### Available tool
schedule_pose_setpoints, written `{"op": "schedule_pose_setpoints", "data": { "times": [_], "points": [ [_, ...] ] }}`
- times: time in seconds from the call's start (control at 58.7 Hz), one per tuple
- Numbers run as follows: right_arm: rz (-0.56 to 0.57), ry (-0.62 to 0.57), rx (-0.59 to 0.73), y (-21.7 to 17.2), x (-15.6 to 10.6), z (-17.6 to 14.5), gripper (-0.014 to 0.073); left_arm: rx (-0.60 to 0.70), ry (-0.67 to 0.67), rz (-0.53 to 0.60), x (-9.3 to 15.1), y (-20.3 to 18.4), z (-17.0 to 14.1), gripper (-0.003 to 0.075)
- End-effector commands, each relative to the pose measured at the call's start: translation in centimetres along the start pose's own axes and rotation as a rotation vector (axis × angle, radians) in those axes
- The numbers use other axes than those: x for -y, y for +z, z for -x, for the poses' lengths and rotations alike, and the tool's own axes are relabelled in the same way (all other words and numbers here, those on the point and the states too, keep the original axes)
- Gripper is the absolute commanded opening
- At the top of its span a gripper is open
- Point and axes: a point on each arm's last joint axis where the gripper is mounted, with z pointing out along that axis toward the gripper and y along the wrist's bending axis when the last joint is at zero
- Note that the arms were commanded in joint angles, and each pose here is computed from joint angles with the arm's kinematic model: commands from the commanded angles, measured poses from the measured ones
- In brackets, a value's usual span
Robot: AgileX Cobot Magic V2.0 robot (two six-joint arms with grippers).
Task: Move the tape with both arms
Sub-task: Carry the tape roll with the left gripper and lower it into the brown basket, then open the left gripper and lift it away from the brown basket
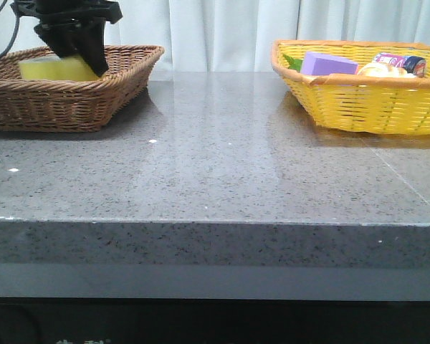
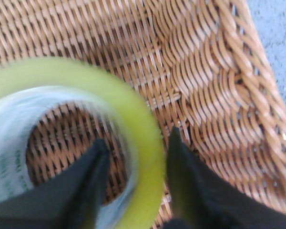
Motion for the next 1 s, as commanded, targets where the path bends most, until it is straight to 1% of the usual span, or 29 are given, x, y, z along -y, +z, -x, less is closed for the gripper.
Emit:
{"op": "schedule_pose_setpoints", "data": {
  "times": [0.0, 0.102, 0.221, 0.358, 0.545, 0.613, 0.749, 0.852, 0.988],
  "points": [
    [-0.006, -0.002, 0.100, -0.6, 0.0, 1.3, 0.0412, 0.081, -0.001, 0.003, 0.7, -4.4, 0.5, 0.0380],
    [-0.006, -0.002, 0.100, -0.6, 0.0, 1.3, 0.0412, 0.091, -0.007, 0.004, 0.7, -4.9, 0.5, 0.0379],
    [-0.006, -0.002, 0.100, -0.6, 0.0, 1.3, 0.0412, 0.131, -0.033, 0.008, 0.9, -7.0, 0.5, 0.0379],
    [-0.006, -0.002, 0.100, -0.6, 0.0, 1.3, 0.0412, 0.203, -0.047, 0.005, 1.2, -10.7, 0.2, 0.0379],
    [-0.006, -0.002, 0.100, -0.6, 0.0, 1.3, 0.0412, 0.333, -0.032, -0.002, 2.5, -17.2, -0.8, 0.0379],
    [-0.006, -0.002, 0.100, -0.6, 0.0, 1.3, 0.0412, 0.377, -0.016, -0.006, 3.3, -19.7, -1.6, 0.0379],
    [-0.006, -0.002, 0.100, -0.6, 0.0, 1.3, 0.0412, 0.412, 0.014, -0.021, 4.9, -23.2, -3.9, 0.0379],
    [-0.006, -0.002, 0.100, -0.6, 0.0, 1.3, 0.0412, 0.424, 0.034, -0.029, 5.9, -24.5, -6.0, 0.0379],
    [-0.006, -0.002, 0.100, -0.6, 0.0, 1.3, 0.0412, 0.460, 0.044, -0.035, 6.6, -24.8, -9.0, 0.0379]
  ]
}}
